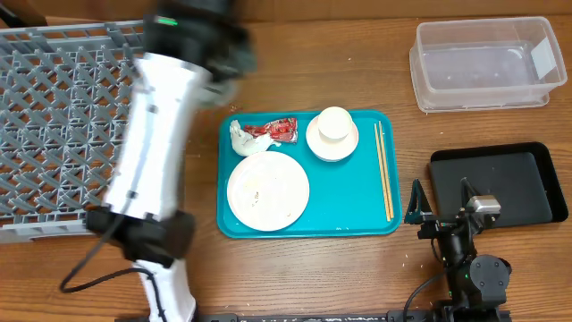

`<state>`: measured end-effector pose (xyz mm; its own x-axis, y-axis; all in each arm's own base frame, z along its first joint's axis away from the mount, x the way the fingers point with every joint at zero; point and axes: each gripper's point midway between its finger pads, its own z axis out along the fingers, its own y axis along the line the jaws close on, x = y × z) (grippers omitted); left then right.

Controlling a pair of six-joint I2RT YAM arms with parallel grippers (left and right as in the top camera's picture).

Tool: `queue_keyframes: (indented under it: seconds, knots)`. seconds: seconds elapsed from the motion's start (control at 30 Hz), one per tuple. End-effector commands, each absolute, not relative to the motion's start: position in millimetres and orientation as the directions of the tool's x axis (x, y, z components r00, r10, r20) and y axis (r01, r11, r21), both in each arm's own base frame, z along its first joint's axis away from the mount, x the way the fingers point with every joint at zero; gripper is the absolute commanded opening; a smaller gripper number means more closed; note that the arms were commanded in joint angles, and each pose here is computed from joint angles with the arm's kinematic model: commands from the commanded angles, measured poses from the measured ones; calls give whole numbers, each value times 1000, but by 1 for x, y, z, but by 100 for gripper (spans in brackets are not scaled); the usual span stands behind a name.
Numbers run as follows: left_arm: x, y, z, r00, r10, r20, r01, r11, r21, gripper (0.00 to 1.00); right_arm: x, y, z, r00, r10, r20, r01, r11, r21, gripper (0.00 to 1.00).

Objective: Sort waste into correct bins and load items into the dishwasher
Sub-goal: 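Carry the bowl left and lower it into the grey dish rack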

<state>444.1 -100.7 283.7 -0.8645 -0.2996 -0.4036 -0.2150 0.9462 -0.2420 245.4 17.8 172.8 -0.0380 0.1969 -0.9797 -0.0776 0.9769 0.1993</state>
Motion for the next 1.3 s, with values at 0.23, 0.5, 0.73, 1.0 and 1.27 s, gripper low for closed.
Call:
queue_keyframes:
  seconds: [0.23,0.5,0.73,1.0,1.27]
  knots:
    - [477,56,313,-776,-322,-542,126,764,-633,4,246,16,170,-39,194,-980,-70,978,196,100]
    - [449,114,309,-564,-275,-779,520,614,-593,4,246,16,170,-38,194,-980,-70,978,196,100]
    - [429,149,284,-401,-343,-849,629,570,-528,4,246,16,170,-39,194,-980,-70,978,196,100]
    - [418,172,239,-360,-356,-862,612,607,-506,4,246,16,170,-38,194,-980,-70,978,196,100]
    - [437,189,193,-467,-456,-757,532,539,-653,4,246,16,170,-39,194,-980,-70,978,196,100]
